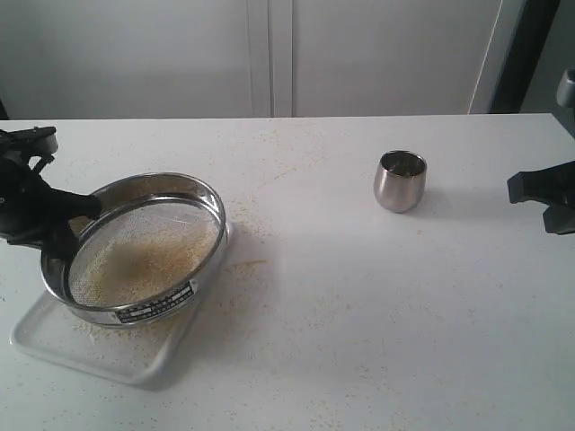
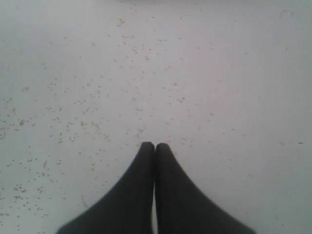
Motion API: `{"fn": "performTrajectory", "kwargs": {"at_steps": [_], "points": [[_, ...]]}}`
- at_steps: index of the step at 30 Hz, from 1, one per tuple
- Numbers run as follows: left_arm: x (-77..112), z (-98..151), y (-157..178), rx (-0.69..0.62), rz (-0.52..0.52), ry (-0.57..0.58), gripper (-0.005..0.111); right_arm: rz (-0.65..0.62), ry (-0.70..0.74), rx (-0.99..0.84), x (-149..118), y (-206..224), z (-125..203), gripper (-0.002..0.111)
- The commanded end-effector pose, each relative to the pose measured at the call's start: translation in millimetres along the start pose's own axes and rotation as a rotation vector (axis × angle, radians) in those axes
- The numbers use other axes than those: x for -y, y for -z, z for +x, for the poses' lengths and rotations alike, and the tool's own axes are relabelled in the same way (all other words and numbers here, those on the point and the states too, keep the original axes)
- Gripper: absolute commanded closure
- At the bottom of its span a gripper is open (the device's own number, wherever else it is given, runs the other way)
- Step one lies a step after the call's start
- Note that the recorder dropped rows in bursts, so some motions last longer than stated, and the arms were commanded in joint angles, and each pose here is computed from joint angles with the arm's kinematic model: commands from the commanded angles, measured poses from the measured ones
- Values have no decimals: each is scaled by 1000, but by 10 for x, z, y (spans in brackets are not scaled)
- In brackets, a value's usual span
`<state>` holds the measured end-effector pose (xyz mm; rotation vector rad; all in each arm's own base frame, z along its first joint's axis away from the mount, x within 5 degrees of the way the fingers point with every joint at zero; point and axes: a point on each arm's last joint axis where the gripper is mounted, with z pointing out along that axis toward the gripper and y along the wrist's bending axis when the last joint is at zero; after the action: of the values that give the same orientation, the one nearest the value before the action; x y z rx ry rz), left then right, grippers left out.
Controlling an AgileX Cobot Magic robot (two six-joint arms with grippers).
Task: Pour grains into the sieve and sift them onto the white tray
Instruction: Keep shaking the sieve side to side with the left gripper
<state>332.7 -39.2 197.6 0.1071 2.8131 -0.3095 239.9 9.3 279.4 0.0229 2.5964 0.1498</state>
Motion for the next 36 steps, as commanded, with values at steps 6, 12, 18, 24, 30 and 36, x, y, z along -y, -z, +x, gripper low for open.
{"fn": "performTrajectory", "kwargs": {"at_steps": [6,12,18,24,30,36], "points": [[8,4,89,6,-25,7,107,9,-3,12,19,18,4,108],[-296,35,86,-25,-97,229,107,9,-3,14,19,18,2,108],[-26,-16,119,32,3,26,107,9,-3,14,19,18,2,108],[-396,50,96,-19,-59,314,107,9,-3,14,19,18,2,108],[-211,18,62,1,-2,162,107,9,-3,14,19,18,2,108],[-151,61,10,-44,68,219,107,9,-3,14,19,18,2,108]]}}
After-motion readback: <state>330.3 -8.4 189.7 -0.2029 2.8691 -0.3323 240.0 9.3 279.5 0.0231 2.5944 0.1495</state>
